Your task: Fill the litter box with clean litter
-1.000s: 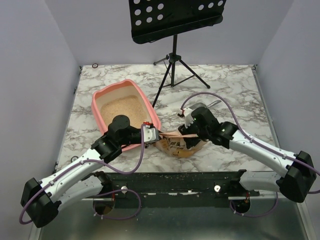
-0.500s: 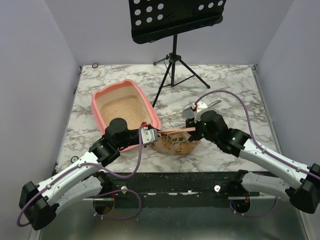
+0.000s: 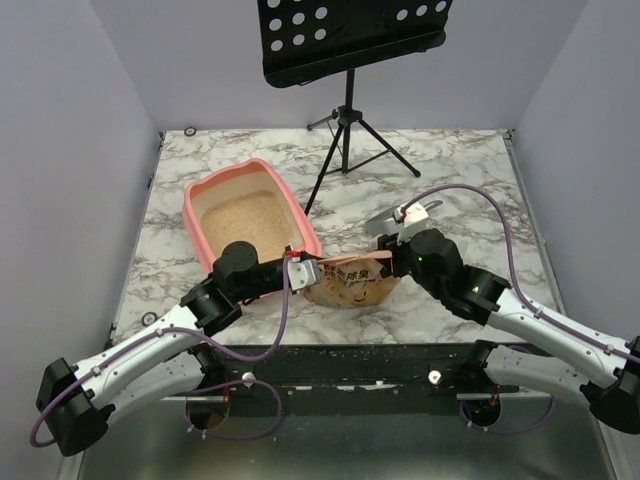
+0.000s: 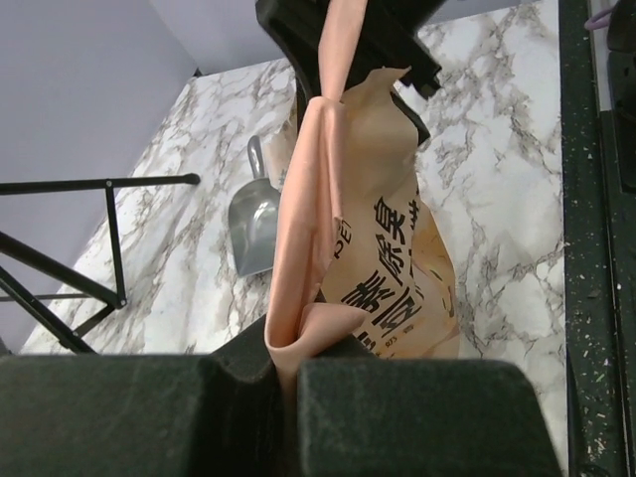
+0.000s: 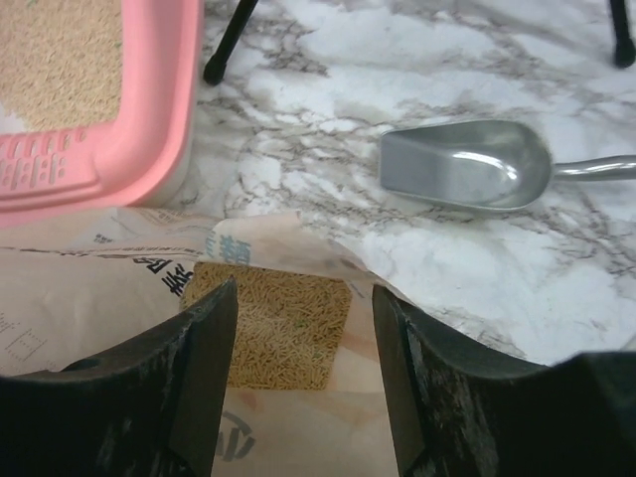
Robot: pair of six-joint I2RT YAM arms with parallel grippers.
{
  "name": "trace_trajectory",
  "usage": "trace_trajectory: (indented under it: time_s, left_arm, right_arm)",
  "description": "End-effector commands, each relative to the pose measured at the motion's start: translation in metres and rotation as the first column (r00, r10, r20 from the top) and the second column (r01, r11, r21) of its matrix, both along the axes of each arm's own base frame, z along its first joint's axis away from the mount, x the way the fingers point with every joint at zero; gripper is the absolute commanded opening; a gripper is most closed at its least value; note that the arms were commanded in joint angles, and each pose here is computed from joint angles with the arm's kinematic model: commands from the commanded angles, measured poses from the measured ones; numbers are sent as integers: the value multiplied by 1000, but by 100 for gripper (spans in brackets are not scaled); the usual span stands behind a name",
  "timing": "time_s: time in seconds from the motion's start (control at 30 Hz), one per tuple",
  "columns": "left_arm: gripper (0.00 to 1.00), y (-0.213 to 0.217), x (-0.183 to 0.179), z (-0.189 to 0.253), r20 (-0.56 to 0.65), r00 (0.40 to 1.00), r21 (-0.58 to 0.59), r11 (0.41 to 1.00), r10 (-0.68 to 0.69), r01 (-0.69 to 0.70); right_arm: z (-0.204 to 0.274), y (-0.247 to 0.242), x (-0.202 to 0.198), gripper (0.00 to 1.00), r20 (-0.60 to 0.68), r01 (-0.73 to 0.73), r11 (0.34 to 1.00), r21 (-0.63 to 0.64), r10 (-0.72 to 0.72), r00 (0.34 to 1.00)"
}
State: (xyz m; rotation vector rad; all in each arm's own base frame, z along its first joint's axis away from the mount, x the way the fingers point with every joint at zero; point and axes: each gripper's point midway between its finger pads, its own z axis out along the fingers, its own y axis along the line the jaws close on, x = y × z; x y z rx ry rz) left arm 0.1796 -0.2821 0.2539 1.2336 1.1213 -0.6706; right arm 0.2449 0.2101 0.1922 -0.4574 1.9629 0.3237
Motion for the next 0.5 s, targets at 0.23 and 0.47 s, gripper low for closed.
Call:
trace_trajectory:
  time_s: [0.23,0.47]
  left_arm:
    - [9,19,9,38,42,988,-71,987,147,-144]
    - [12,23,1,26,20,991,-88,987,135,-133]
  right_arm:
    - [99,-35,31,73,188,211,976,48,-216,958]
    - [137,-53,75,85,245,395,916,77,-401,883]
